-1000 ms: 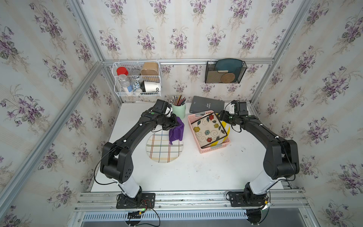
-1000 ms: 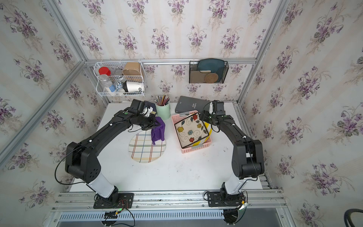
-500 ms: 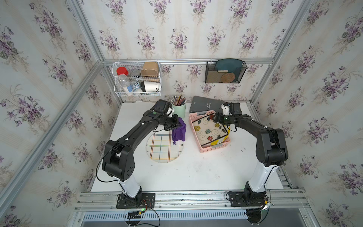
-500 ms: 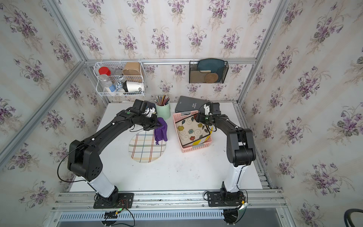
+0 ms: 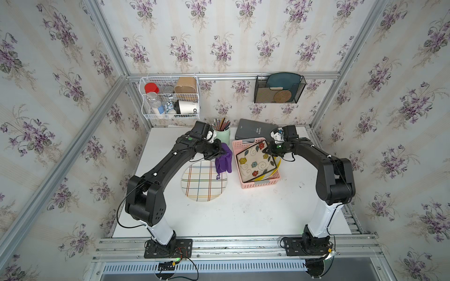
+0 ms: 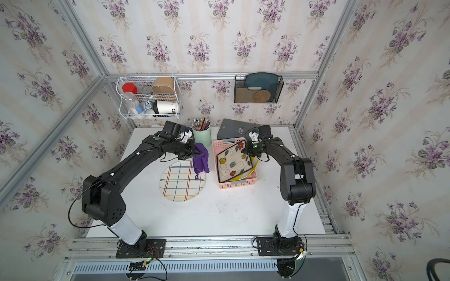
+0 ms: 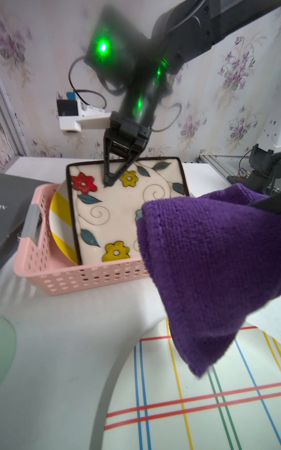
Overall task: Wipe the wet plate dry
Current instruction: Pick up the plate from the bin, then wipe the plate with towel.
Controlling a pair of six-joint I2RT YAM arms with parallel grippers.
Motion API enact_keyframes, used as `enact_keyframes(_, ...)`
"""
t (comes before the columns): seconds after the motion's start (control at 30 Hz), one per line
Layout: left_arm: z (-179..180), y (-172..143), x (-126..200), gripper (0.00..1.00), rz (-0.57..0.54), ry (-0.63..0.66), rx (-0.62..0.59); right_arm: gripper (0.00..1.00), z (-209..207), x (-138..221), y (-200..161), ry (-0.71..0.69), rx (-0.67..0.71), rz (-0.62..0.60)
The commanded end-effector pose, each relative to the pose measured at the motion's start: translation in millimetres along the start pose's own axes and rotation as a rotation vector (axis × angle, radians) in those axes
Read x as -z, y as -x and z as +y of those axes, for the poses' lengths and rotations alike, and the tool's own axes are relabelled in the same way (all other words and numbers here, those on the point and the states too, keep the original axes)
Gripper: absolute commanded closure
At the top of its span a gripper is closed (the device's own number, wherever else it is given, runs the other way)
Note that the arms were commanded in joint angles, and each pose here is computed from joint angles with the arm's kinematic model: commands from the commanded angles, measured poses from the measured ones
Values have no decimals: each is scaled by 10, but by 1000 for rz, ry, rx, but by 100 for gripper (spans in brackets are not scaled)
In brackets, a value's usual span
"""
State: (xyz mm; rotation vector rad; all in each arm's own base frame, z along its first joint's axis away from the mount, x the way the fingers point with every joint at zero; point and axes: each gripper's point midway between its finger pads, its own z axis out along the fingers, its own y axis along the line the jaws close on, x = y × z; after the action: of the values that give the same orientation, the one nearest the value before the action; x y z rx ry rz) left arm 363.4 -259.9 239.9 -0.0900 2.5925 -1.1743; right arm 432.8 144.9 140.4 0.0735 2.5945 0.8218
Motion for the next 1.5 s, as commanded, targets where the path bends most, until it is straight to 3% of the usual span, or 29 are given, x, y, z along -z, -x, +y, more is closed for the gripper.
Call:
enact_keyframes(0.0,-466,116,273,100,-72,-134,-84,100,549,500,395,174,-25,-205)
enact_keyframes(0.13,-772,204,498,100,-153,-171,-203,100,1080,887,386,380,-51,-314)
enact_keyframes(0.3,-706,198,294,100,-95,-64,-277,100,1665,1101,220,548,-62,-379)
enact_keyframes(0.37,-521,126,115,100,-59,67,-312,100,1818,1279,296,620,-91,-454)
enact_keyframes(0.43,-146,92,-2,100,-62,304,-332,100,1865,1443,418,663,-145,-525)
enact_keyframes(0.5,47,-27,-127,100,-20,381,-332,100,1895,1566,532,669,-163,-579)
enact_keyframes(0.57,-85,-259,-310,100,77,259,-328,100,1960,1664,597,695,-154,-610)
enact_keyframes(0.63,-630,-611,-455,100,191,-31,-391,100,2016,1656,611,721,-157,-604)
enact_keyframes(0.67,-827,-715,-455,100,216,-104,-443,100,2069,1625,587,733,-154,-590)
enact_keyframes(0.73,-1072,-879,-451,100,241,-131,-544,100,2209,1583,526,769,-143,-564)
enact_keyframes(0.83,-866,-622,-346,100,154,53,-514,100,2310,1708,507,827,-149,-579)
enact_keyframes(0.93,-340,-110,-43,100,-9,219,-311,100,2209,1925,567,826,-168,-658)
enact_keyframes(1.03,-473,23,17,100,-44,-1,-235,100,2201,1880,561,781,-139,-639)
enact_keyframes(1.1,-844,-106,-59,100,-4,-142,-304,100,2382,1829,492,813,-104,-591)
enact_keyframes(1.17,-1171,-345,-182,100,72,-200,-407,100,2570,1779,400,855,-74,-556)
enact_keyframes(1.27,-1211,-415,-265,100,92,-112,-449,100,2694,1860,356,904,-55,-549)
enact_keyframes(1.4,-512,300,144,100,-147,124,-240,100,2554,2024,342,892,-65,-607)
enact_keyframes(1.47,-322,557,362,100,-226,88,-127,100,2551,1962,262,874,-35,-584)
